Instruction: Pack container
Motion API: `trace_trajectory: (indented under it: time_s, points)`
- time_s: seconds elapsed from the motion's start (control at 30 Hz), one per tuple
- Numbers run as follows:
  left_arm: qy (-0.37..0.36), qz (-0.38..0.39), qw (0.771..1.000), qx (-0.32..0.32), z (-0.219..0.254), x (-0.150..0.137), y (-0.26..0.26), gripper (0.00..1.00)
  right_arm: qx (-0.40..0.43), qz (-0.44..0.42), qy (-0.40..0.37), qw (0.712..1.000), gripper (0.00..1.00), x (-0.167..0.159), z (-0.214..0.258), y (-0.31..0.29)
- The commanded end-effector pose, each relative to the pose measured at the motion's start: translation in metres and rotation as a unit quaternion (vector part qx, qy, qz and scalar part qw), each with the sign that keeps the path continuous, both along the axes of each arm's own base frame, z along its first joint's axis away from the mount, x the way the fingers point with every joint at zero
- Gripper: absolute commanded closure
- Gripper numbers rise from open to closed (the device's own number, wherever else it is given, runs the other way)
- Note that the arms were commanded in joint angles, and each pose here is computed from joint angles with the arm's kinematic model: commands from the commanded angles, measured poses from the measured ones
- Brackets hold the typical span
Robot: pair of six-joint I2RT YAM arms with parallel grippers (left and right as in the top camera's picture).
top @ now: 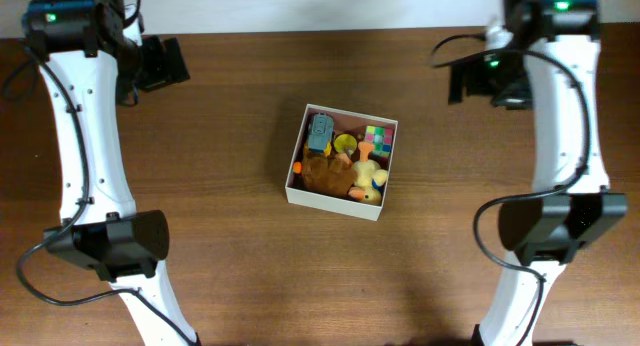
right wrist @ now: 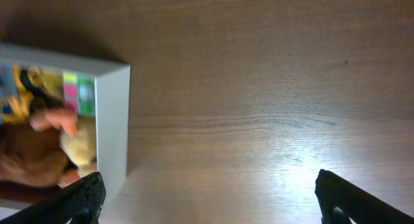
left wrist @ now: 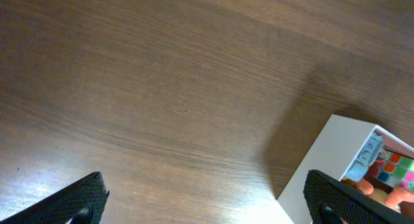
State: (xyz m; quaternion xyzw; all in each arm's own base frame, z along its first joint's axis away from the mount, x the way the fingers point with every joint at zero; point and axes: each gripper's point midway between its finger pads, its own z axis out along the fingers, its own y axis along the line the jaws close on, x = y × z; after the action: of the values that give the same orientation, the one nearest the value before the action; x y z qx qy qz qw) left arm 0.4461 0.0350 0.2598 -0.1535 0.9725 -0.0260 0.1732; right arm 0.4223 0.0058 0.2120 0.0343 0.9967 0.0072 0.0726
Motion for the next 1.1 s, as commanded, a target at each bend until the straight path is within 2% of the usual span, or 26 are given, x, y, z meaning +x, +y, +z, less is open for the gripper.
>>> trace_trajectory:
  time_s: [0.0, 0.2, 0.37, 0.57, 0.77, 1.07]
  points:
    - [-0.016, 0.007, 1.000, 0.001, 0.013, -0.003, 0.002, 0.01, -0.064, 0.056, -0.003, 0.996, 0.01, -0.005, 0.005, 0.021]
    - [-0.016, 0.007, 1.000, 0.002, 0.013, -0.003, 0.002, 0.01, -0.063, 0.053, 0.019, 0.996, 0.01, -0.010, -0.015, 0.042]
    - [-0.013, 0.018, 0.999, 0.031, 0.013, -0.004, 0.013, 0.01, -0.065, 0.025, 0.065, 0.995, 0.01, -0.017, -0.056, 0.032]
    - [-0.013, 0.020, 0.999, 0.036, 0.013, -0.005, 0.015, 0.01, -0.064, 0.040, 0.099, 0.992, 0.01, -0.028, -0.101, 0.044]
    - [-0.013, 0.020, 0.999, 0.036, 0.013, -0.005, 0.015, 0.01, -0.056, 0.052, 0.104, 0.992, 0.01, -0.033, -0.128, 0.062]
    - [-0.013, 0.020, 0.999, 0.036, 0.013, -0.004, 0.015, 0.01, -0.023, 0.057, 0.070, 0.996, 0.01, -0.017, -0.131, 0.079]
